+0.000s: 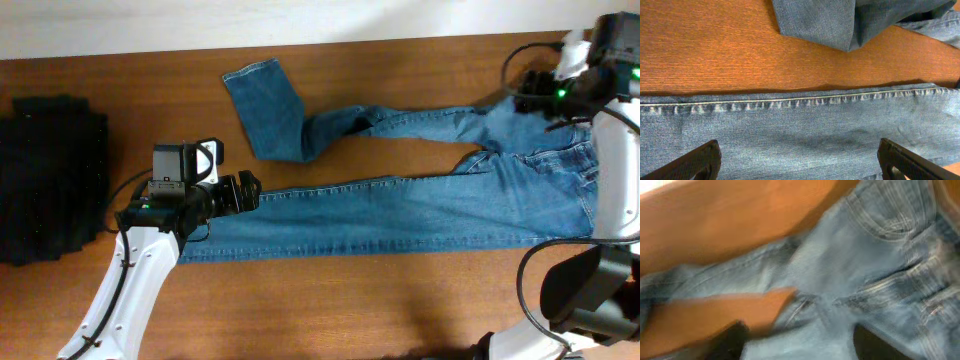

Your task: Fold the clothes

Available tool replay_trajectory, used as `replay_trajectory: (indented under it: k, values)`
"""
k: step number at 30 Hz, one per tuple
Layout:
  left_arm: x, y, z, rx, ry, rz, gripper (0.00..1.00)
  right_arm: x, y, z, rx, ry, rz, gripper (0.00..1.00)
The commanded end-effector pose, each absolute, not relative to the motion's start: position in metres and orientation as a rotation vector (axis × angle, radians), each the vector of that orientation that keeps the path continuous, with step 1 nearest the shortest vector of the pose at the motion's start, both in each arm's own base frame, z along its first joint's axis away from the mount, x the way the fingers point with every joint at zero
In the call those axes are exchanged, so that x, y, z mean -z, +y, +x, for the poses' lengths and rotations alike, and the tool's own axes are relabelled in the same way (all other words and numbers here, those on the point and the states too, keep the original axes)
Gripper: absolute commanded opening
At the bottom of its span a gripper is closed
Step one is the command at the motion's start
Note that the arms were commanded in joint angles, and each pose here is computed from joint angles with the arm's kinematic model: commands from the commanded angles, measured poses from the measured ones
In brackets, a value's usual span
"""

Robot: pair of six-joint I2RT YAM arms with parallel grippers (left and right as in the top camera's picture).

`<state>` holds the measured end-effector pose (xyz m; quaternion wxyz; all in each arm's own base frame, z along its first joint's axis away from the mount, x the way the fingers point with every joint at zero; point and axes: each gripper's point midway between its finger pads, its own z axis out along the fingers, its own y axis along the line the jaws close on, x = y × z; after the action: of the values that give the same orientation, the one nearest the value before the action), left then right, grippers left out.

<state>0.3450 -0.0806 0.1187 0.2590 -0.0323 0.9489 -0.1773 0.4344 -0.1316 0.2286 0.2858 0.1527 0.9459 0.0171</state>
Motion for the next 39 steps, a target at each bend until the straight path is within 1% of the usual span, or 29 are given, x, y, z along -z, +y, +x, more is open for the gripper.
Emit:
replay_trajectory:
  k: [1, 2, 3, 4, 5, 8, 13, 16, 22, 27, 30, 39]
  values:
    - [-0.117, -0.081, 0.345, 0.467, 2.576, -0.067, 0.99, -0.235, -0.164, 0.437, 0.036, 2.448, 0.544, 0.51]
    - [-0.117, -0.081, 0.345, 0.467, 2.576, -0.067, 0.99, -0.237, -0.170, 0.441, 0.038, 2.424, 0.565, 0.39]
    - [-0.117, -0.081, 0.345, 0.467, 2.576, -0.067, 0.99, -0.237, -0.175, 0.444, 0.038, 2.406, 0.581, 0.23]
    - [-0.117, -0.081, 0.345, 0.467, 2.576, -0.066, 0.99, -0.236, -0.179, 0.446, 0.039, 2.391, 0.607, 0.10]
    - [-0.117, -0.081, 0.345, 0.467, 2.576, -0.067, 0.99, -0.232, -0.183, 0.450, 0.035, 2.382, 0.635, 0.04]
    - [-0.117, -0.081, 0.345, 0.467, 2.576, -0.067, 0.99, -0.215, -0.193, 0.457, 0.028, 2.380, 0.706, 0.04]
    - [-0.117, -0.081, 0.345, 0.467, 2.576, -0.066, 0.99, -0.163, -0.203, 0.468, 0.020, 2.434, 0.830, 0.04]
    - [-0.117, -0.081, 0.345, 0.467, 2.576, -0.067, 0.99, -0.137, -0.203, 0.466, 0.011, 2.494, 0.859, 0.04]
    - [-0.117, -0.081, 0.345, 0.467, 2.576, -0.067, 0.99, -0.102, -0.210, 0.477, 0.010, 2.510, 0.895, 0.04]
    - [-0.117, -0.081, 0.345, 0.467, 2.576, -0.067, 0.99, -0.096, -0.210, 0.471, 0.011, 2.525, 0.951, 0.04]
    - [-0.117, -0.081, 0.345, 0.467, 2.576, -0.067, 0.99, -0.098, -0.221, 0.465, 0.061, 2.517, 0.977, 0.04]
    - [-0.117, -0.081, 0.345, 0.467, 2.576, -0.067, 0.99, -0.087, -0.249, 0.447, 0.064, 2.501, 1.098, 0.04]
